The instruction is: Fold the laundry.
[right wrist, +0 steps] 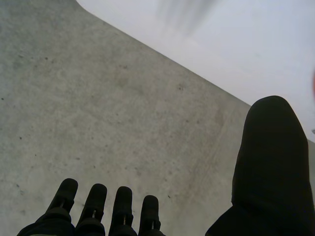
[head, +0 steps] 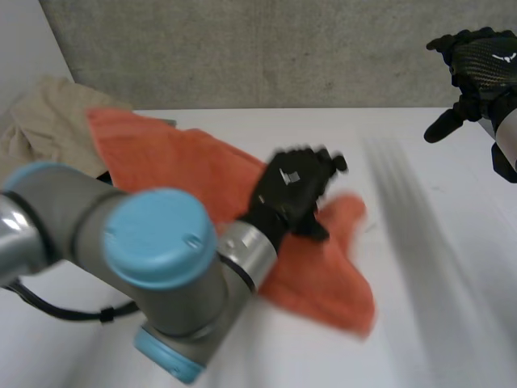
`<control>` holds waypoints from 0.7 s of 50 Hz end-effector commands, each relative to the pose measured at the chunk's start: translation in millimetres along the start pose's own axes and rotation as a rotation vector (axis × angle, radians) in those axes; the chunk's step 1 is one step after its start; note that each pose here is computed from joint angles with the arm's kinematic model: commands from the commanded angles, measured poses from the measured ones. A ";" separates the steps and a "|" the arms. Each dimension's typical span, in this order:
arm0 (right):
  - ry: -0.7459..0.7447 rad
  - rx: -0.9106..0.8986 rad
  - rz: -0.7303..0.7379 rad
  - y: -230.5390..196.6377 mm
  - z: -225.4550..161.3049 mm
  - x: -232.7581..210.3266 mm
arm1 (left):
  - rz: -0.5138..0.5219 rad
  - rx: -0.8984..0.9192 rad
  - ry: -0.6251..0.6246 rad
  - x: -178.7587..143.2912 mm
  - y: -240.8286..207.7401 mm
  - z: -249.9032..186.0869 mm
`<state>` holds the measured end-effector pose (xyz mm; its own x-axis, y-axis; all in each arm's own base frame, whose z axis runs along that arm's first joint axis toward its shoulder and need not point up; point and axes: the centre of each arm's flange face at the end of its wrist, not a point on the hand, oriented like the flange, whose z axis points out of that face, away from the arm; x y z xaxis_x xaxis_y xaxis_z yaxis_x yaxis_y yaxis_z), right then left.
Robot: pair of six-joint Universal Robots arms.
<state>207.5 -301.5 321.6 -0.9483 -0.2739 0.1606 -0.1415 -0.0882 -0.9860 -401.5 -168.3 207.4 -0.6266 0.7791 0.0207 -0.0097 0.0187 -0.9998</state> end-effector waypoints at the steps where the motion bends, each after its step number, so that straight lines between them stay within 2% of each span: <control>1: -0.013 -0.049 -0.028 15.6 6.2 -1.0 | 0.066 0.070 -0.072 -20.9 -45.9 -4.2; 4: -0.039 -0.075 -0.060 19.1 3.4 -4.4 | 0.083 0.158 -0.160 -53.6 -84.4 -10.3; 8: -0.097 -0.141 -0.107 27.1 -6.0 -13.5 | 0.115 0.199 -0.248 -88.0 -106.4 -18.6; 11: -0.167 -0.189 -0.128 29.9 -18.1 -30.0 | 0.160 0.180 -0.333 -120.4 -107.5 -23.2; 13: -0.241 -0.247 -0.141 34.3 -33.4 -48.5 | 0.238 0.131 -0.433 -158.7 -104.2 -28.6; 17: -0.362 -0.338 -0.153 43.1 -64.0 -78.3 | 0.365 0.024 -0.510 -205.0 -89.2 -33.4; 22: -0.516 -0.414 -0.169 64.5 -106.8 -115.4 | 0.492 -0.141 -0.525 -260.0 -51.0 -34.9; 23: -0.550 -0.428 -0.176 74.6 -118.0 -123.8 | 0.527 -0.189 -0.525 -279.1 -38.2 -37.2; 27: -0.612 -0.413 -0.193 102.8 -138.5 -142.9 | 0.596 -0.267 -0.478 -310.3 -8.1 -36.2; 35: -0.582 -0.346 -0.241 146.5 -150.2 -161.1 | 0.656 -0.275 -0.336 -328.8 25.2 -14.4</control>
<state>292.7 -130.4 176.1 -0.5709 -0.7900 0.2235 -0.5022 0.1207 -0.8563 -178.5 -396.9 198.0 -0.6987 0.3897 -0.6000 0.5984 -0.1411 -0.7886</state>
